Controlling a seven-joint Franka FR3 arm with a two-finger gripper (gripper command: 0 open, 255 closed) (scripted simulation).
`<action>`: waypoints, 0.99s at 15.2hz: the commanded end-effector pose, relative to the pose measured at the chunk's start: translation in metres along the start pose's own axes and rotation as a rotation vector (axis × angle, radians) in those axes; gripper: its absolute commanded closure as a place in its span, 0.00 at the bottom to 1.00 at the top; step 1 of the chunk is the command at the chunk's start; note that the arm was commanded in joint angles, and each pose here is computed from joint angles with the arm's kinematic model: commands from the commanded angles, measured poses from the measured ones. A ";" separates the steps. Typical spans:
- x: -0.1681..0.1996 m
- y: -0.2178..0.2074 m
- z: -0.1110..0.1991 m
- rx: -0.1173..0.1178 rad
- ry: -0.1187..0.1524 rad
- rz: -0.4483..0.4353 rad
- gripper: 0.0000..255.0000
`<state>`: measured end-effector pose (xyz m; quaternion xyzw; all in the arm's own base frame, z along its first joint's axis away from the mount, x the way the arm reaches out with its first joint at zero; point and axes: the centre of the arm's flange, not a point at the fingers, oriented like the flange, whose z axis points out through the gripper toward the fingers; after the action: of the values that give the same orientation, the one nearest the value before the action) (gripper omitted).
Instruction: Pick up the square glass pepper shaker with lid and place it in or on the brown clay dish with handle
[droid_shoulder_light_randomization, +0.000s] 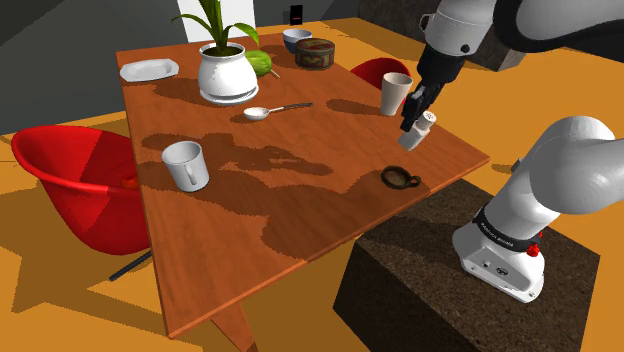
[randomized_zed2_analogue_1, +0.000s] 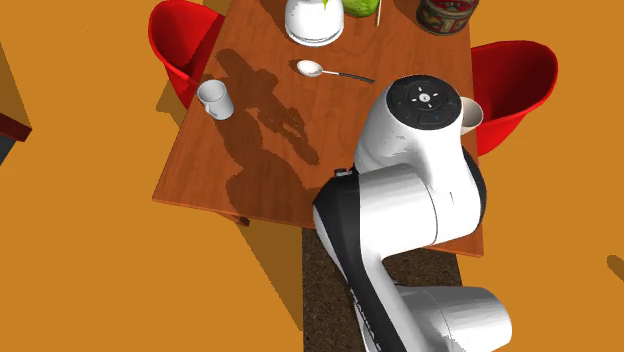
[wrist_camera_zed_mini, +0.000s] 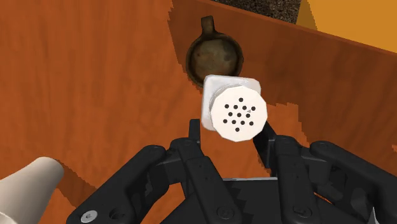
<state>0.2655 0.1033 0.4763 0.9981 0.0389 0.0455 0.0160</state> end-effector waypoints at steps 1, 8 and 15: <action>-0.011 0.006 0.007 0.001 -0.001 -0.001 1.00; -0.014 0.005 0.044 0.001 -0.001 -0.001 1.00; -0.017 0.003 0.081 0.001 -0.001 -0.001 1.00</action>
<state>0.2558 0.0970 0.4013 0.9981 0.0394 0.0448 0.0155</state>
